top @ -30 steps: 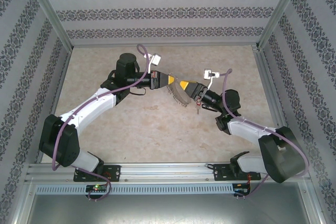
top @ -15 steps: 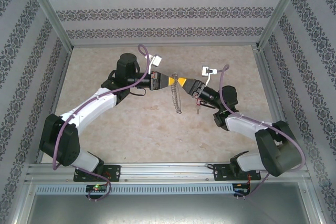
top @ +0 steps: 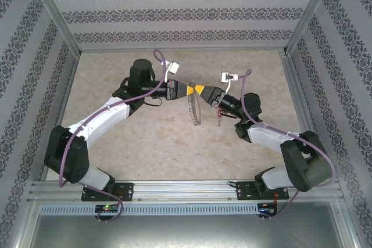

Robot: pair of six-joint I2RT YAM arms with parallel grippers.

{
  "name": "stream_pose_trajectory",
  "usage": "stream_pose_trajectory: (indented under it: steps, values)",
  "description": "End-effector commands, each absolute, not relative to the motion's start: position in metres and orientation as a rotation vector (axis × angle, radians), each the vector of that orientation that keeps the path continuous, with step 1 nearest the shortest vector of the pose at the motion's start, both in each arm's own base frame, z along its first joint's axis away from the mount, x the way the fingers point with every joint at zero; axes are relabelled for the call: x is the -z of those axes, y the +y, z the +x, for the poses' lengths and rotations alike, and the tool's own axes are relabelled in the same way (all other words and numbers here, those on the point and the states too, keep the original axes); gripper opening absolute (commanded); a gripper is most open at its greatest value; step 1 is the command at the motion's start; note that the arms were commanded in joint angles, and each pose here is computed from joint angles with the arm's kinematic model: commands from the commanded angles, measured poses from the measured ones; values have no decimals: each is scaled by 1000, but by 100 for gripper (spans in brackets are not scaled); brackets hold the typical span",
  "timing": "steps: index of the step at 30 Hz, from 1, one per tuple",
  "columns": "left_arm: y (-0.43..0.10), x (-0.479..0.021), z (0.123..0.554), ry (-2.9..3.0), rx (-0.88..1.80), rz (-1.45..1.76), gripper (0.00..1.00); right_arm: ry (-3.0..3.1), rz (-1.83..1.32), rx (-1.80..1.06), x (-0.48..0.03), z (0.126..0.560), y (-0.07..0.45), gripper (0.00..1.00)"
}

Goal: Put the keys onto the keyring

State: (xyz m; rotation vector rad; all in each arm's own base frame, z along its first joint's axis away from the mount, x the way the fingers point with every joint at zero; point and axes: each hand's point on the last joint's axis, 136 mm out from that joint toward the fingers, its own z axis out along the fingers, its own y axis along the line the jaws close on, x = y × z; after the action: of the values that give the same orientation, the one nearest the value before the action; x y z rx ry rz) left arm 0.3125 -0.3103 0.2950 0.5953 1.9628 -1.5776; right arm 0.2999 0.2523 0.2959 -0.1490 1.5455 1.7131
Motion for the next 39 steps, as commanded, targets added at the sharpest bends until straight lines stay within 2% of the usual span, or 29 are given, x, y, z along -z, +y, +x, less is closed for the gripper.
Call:
stream_pose_trajectory:
  steps: [1, 5, 9, 11, 16, 19, 21, 25, 31, 34, 39]
  values:
    - [-315, -304, 311, 1892, 1577, 663, 0, 1471, -240, -1733, -316, 290, 258, 26]
    - [-314, -303, 312, 1895, 1576, 660, 0, 1475, -245, -1736, -315, 289, 259, 16]
    - [-314, -304, 312, 1895, 1571, 656, 0, 1481, -247, -1732, -312, 289, 259, 2]
    - [-313, -305, 315, 1901, 1553, 635, 1, 1483, -238, -1720, -310, 291, 258, 0]
    - [-304, -309, 324, 1898, 1487, 522, 40, 1461, -193, -1688, -311, 300, 251, 0]
    - [-297, -317, 328, 1866, 1459, 436, 56, 1437, -187, -1694, -316, 302, 250, 0]
    - [-291, -322, 331, 1843, 1442, 377, 59, 1424, -183, -1694, -319, 304, 249, 0]
    - [-283, -327, 335, 1805, 1435, 281, 57, 1390, -183, -1694, -327, 305, 248, 0]
    - [-283, -330, 337, 1771, 1480, 237, 35, 1363, -167, -1683, -334, 306, 245, 0]
    - [-284, -333, 335, 1735, 1524, 229, 28, 1346, -155, -1675, -338, 306, 243, 0]
    - [-287, -342, 328, 1674, 1572, 251, 26, 1329, -149, -1672, -344, 307, 241, 0]
